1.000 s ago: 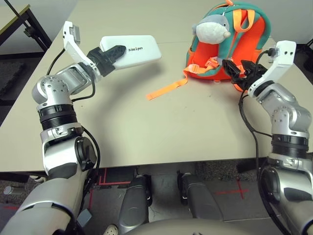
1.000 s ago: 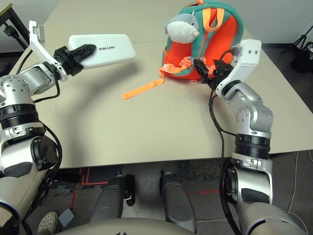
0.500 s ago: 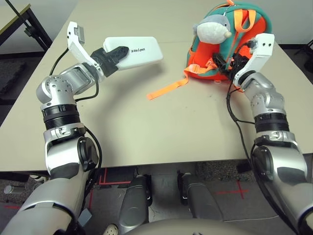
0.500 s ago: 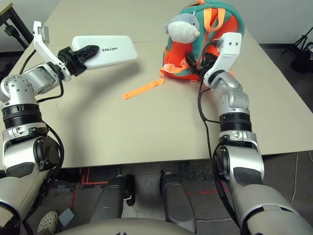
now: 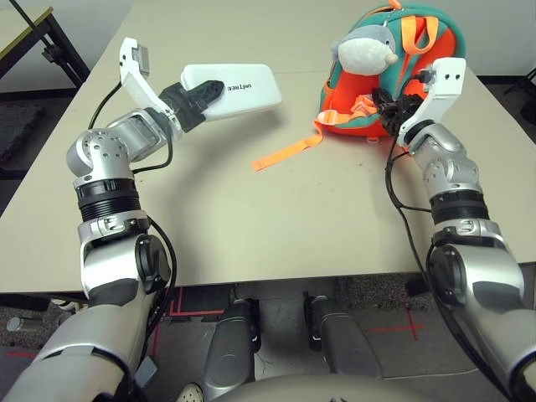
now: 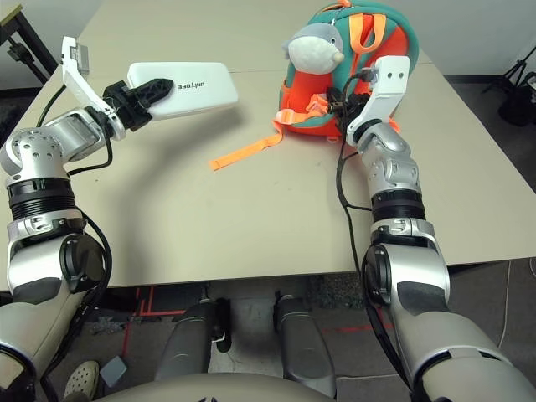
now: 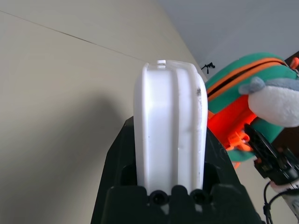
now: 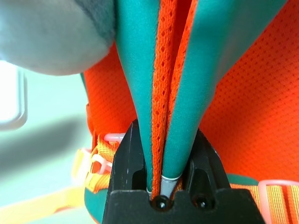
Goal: Put the pencil case into the backpack and zip it.
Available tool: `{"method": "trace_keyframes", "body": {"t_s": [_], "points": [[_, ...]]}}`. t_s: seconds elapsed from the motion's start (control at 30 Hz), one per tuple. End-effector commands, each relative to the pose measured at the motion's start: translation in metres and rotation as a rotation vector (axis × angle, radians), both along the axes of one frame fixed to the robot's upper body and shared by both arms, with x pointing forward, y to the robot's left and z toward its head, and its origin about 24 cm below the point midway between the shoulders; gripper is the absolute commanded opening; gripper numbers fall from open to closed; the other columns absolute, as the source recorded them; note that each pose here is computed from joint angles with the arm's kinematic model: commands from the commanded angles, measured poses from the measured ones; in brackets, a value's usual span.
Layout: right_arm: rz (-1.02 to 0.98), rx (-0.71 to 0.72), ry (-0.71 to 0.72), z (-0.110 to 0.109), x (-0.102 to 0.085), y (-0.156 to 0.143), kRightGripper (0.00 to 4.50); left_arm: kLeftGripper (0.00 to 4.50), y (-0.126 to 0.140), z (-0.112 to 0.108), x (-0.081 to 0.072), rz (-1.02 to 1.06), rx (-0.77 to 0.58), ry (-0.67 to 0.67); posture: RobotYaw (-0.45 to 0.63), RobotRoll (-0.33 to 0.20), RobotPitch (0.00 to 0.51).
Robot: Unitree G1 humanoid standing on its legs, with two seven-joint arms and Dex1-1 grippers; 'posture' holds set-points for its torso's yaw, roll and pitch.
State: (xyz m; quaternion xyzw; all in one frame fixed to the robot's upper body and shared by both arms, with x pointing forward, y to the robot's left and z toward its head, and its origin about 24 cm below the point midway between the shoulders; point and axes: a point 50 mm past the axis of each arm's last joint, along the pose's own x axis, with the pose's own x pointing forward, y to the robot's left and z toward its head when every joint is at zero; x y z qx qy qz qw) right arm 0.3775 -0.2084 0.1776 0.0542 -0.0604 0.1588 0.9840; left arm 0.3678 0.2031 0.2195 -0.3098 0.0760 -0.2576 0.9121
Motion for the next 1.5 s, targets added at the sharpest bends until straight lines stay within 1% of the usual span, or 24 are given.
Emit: {"method": "trace_keyframes", "body": {"t_s": [0.03, 0.23, 0.37, 0.47, 0.57, 0.73, 0.83, 0.97, 1.23, 1.33, 1.5], "points": [[0.08, -0.034, -0.009, 0.01, -0.019, 0.004, 0.73, 1.25, -0.003, 0.008, 0.001, -0.009, -0.005, -0.04, -0.11, 0.0, 0.149], [0.136, -0.069, -0.009, 0.027, -0.052, 0.006, 0.73, 1.25, -0.003, 0.004, 0.003, -0.009, -0.008, -0.033, -0.12, 0.0, 0.154], [0.198, -0.101, 0.021, 0.038, -0.073, 0.012, 0.73, 1.25, -0.005, 0.002, 0.005, -0.012, -0.011, -0.027, -0.14, 0.0, 0.155], [0.223, -0.112, 0.037, 0.044, -0.085, 0.017, 0.73, 1.25, -0.007, 0.002, 0.007, -0.019, -0.011, -0.025, -0.14, 0.0, 0.154], [0.246, -0.112, 0.055, 0.046, -0.097, 0.021, 0.73, 1.25, -0.008, 0.002, 0.008, -0.023, -0.011, -0.026, -0.16, 0.0, 0.152], [0.281, -0.109, 0.103, 0.04, -0.115, 0.028, 0.73, 1.25, -0.009, 0.001, 0.011, -0.027, -0.011, -0.025, -0.18, 0.0, 0.148], [0.27, -0.103, 0.125, 0.036, -0.12, 0.027, 0.73, 1.25, -0.011, 0.0, 0.012, -0.034, -0.012, -0.024, -0.19, 0.0, 0.145], [0.244, -0.109, 0.175, 0.02, -0.122, 0.024, 0.73, 1.25, -0.015, 0.001, 0.015, -0.048, -0.01, -0.029, -0.19, 0.0, 0.141], [0.159, -0.1, 0.235, -0.013, -0.116, 0.021, 0.73, 1.25, -0.019, 0.017, 0.015, -0.076, 0.001, -0.11, -0.18, 0.0, 0.138], [0.156, -0.104, 0.22, -0.013, -0.112, 0.025, 0.73, 1.25, -0.019, 0.023, 0.013, -0.083, 0.014, -0.135, -0.18, 0.0, 0.137], [0.16, -0.105, 0.212, -0.014, -0.106, 0.031, 0.73, 1.25, -0.022, 0.039, 0.009, -0.133, 0.047, -0.227, -0.17, 0.0, 0.139]]}}
